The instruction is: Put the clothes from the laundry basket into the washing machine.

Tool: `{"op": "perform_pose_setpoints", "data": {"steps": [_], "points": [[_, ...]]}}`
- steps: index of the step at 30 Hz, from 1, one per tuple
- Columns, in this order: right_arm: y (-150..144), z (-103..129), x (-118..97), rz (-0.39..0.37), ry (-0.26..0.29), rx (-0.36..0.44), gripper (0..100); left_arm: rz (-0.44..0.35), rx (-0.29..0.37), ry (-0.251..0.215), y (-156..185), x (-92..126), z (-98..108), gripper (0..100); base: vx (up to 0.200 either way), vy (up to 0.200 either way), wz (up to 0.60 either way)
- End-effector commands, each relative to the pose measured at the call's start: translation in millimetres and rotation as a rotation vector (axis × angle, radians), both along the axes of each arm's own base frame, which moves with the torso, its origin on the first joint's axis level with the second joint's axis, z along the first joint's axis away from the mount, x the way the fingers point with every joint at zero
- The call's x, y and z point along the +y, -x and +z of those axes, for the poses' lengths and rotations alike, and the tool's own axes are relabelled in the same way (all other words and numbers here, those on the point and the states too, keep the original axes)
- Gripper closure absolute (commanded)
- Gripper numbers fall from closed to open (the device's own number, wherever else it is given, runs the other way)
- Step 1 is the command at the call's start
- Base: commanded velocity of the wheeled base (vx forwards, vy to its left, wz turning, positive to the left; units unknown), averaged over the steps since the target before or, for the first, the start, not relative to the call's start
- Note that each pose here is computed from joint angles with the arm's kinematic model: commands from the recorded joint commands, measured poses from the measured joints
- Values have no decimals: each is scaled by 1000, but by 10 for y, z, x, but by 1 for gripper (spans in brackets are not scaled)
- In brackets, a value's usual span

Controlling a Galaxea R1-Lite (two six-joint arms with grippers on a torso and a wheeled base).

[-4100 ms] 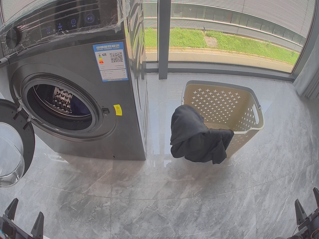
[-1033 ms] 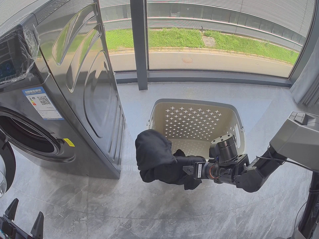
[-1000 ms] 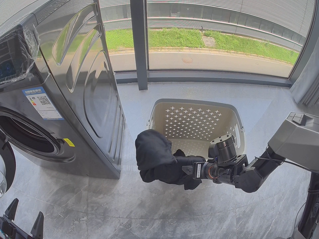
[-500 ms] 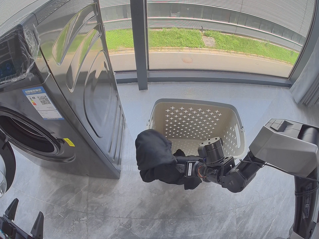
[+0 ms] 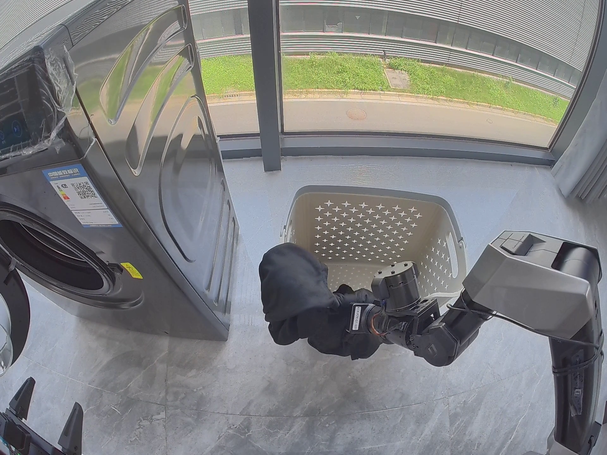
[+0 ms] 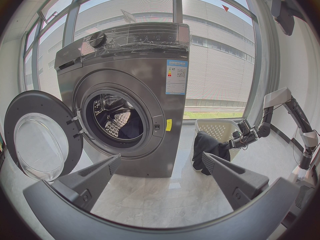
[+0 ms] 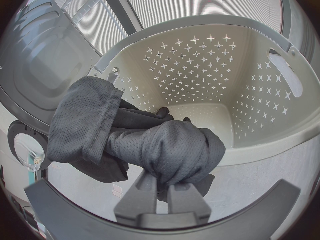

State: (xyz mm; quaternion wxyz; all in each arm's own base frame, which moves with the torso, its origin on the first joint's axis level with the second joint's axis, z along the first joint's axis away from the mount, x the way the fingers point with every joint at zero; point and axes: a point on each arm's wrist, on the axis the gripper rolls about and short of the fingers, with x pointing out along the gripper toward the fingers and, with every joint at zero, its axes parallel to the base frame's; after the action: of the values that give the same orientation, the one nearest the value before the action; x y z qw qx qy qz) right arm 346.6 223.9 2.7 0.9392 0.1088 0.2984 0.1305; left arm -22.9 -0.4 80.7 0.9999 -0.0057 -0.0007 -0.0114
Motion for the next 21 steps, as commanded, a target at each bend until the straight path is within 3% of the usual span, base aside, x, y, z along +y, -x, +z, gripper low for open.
{"op": "perform_pose_setpoints", "data": {"steps": [1,7,15,16,18,20,21], "points": [[32,28,-30,-3,3,2,100,0,3,1,-2,0,-52,0,0,0,0],[306,360,-155,-9,15,-29,100,1,3,1,-2,0,-52,0,0,0,0],[949,1291,-415,50,-54,-214,100,1,2,2,-1,0,-48,0,0,0,0],[960,1311,-423,51,-56,-220,100,1,3,2,-2,0,-52,0,0,0,0],[1135,1632,-499,63,-108,-308,100,-2,3,2,-2,0,-52,0,0,0,0],[1197,1734,-525,68,-129,-337,100,-2,3,2,-2,0,-52,0,0,0,0],[1328,1928,-571,91,-175,-392,100,-2,2,2,-1,0,-48,0,0,0,0]]}}
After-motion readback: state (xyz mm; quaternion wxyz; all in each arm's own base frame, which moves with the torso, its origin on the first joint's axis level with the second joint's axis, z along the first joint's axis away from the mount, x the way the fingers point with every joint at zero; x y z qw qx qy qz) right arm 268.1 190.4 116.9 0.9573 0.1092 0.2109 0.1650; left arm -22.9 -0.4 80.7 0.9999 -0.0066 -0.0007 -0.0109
